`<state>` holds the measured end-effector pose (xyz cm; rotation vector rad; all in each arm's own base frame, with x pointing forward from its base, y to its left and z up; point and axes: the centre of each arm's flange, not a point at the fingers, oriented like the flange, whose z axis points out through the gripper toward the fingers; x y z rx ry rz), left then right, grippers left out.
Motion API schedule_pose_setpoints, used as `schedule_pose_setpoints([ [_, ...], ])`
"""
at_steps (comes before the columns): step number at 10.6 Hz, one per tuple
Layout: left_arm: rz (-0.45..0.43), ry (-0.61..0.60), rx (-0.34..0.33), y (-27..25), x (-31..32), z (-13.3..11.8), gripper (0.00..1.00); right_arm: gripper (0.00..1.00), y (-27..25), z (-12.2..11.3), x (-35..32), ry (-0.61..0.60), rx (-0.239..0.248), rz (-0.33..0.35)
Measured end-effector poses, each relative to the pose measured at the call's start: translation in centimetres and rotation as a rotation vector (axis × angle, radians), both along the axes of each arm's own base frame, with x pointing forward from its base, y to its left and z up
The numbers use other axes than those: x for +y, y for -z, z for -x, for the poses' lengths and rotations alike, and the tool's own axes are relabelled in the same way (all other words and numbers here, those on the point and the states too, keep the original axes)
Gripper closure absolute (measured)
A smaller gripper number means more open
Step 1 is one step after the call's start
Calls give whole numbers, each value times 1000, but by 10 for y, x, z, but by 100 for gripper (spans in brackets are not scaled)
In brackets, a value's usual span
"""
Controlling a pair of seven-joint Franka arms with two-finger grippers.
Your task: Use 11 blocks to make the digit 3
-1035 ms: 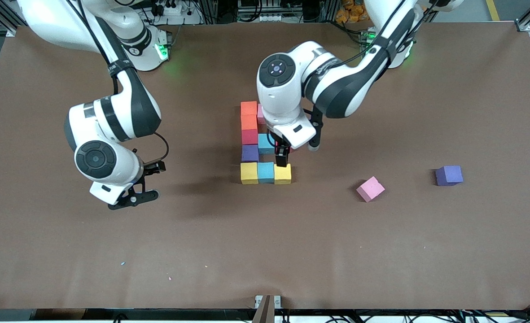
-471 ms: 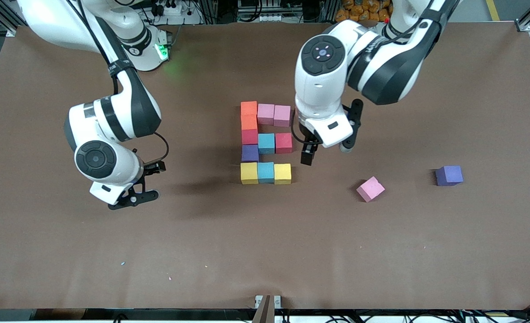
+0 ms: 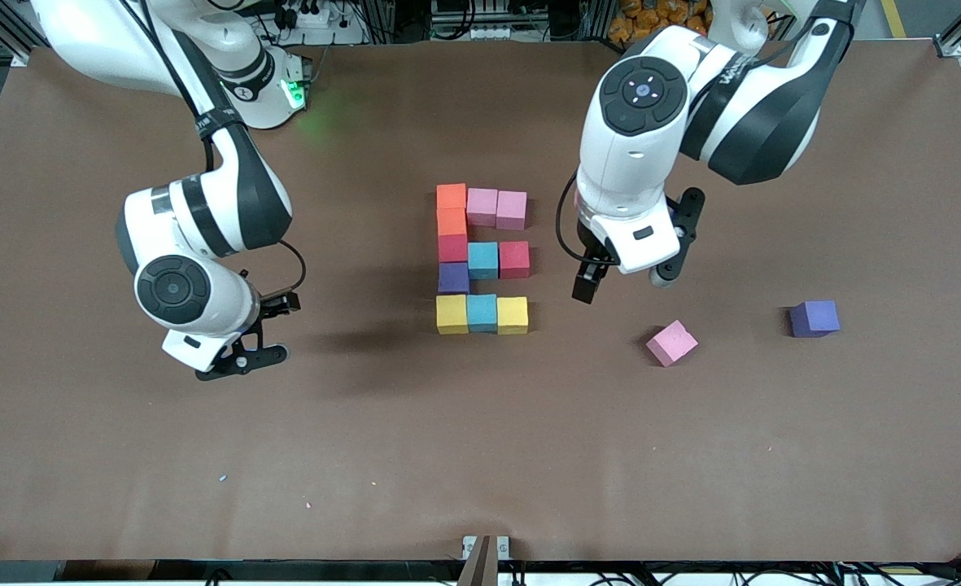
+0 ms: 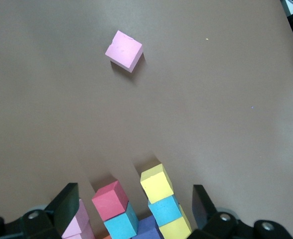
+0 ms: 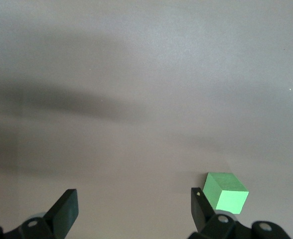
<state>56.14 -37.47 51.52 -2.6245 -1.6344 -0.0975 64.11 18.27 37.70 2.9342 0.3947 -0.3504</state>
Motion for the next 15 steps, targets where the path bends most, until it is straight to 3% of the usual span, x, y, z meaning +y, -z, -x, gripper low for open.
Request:
schedule_pose_setpoints([
  [6,17,254,52,-48,93,-21,0,0,-5,1,-1,1,-2,0],
  [15,36,757,115,-121,269,-19,0,0,-10,4,0,0,6,3],
])
